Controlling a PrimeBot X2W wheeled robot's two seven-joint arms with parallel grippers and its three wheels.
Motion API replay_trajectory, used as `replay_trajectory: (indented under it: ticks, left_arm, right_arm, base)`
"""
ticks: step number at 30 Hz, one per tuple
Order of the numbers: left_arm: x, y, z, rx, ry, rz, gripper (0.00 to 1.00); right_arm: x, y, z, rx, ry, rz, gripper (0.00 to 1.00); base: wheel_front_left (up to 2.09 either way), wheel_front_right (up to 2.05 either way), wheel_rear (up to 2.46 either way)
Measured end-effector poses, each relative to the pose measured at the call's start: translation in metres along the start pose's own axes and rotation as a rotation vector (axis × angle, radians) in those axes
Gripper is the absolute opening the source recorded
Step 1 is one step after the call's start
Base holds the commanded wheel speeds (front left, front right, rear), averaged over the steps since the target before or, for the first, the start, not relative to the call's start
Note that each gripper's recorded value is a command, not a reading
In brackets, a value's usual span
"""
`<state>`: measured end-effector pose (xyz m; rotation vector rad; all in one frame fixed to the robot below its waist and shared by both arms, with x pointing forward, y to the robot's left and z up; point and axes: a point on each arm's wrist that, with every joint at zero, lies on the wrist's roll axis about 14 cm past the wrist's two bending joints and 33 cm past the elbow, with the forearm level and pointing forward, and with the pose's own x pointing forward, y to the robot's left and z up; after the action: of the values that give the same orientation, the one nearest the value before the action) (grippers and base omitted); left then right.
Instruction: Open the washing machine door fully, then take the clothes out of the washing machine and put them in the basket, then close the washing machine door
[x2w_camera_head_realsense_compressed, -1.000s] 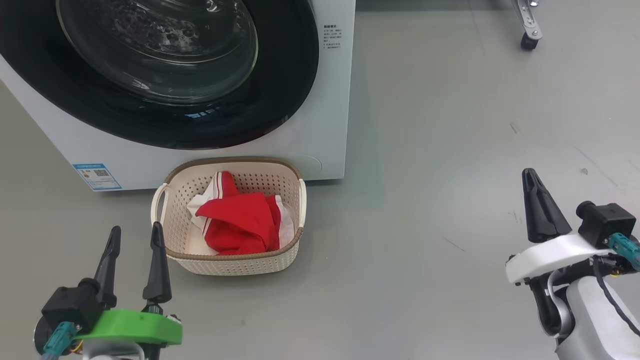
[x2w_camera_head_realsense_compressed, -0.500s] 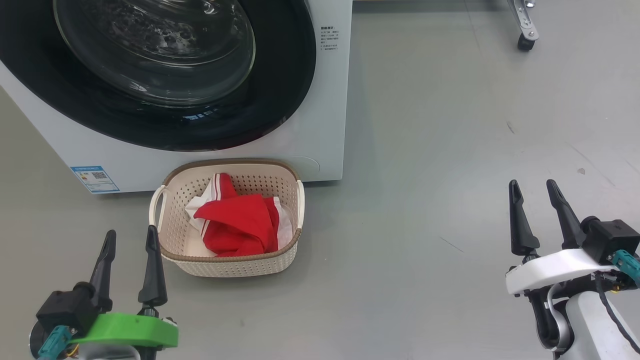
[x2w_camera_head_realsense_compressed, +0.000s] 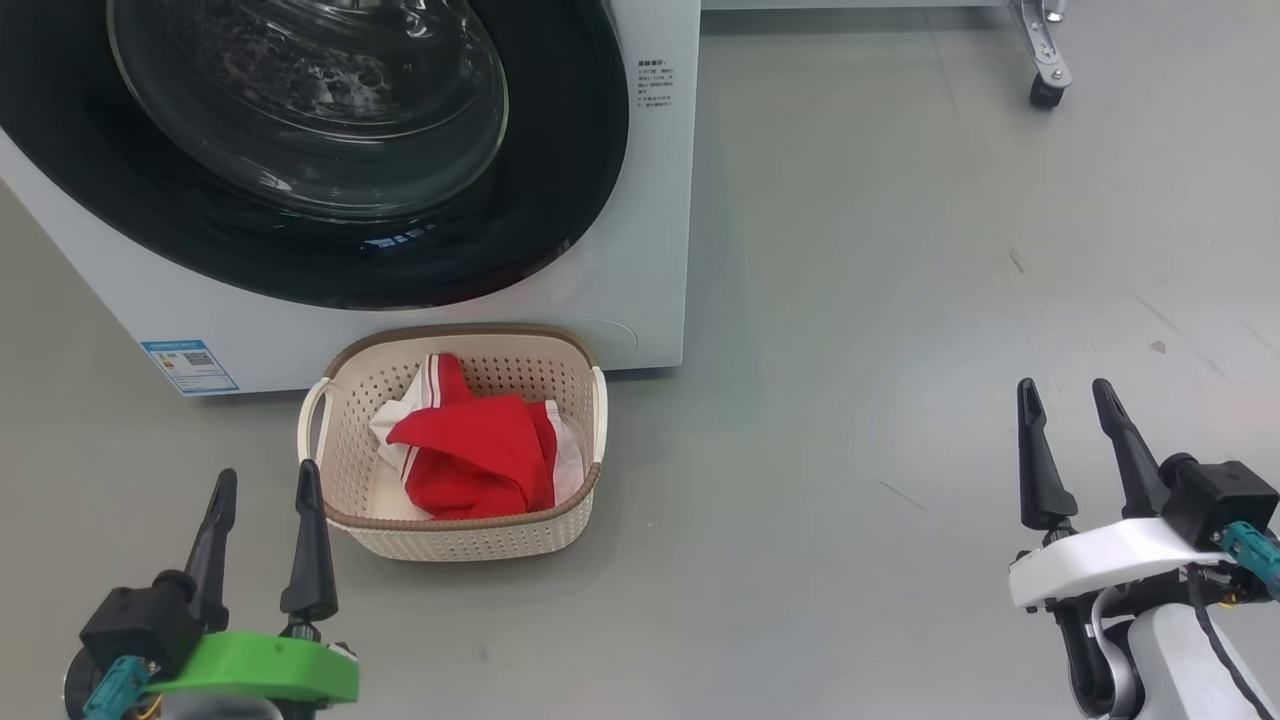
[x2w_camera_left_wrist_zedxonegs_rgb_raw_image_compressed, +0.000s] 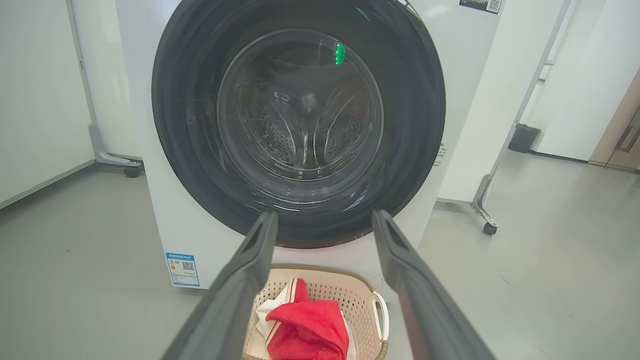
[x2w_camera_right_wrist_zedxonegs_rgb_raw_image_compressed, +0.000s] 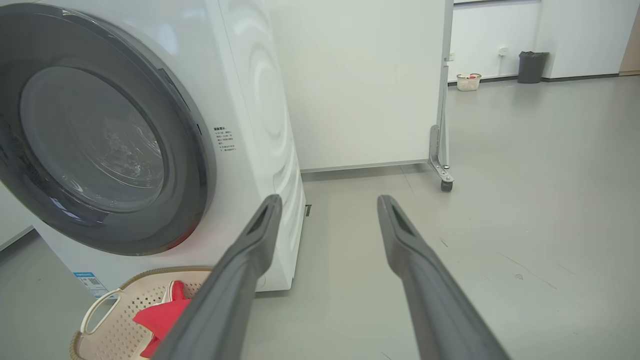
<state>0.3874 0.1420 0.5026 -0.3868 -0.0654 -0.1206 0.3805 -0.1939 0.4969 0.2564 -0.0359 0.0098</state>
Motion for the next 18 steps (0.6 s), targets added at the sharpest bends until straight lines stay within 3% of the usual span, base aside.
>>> replay_trajectory:
  ticks: [18]
  left_arm:
    - [-0.007, -0.006, -0.006, 0.034, 0.022, -0.020, 1.00]
  right_arm:
    - [-0.011, 0.000, -0.001, -0.014, 0.002, 0.004, 1.00]
  base:
    - [0.00, 0.00, 0.00]
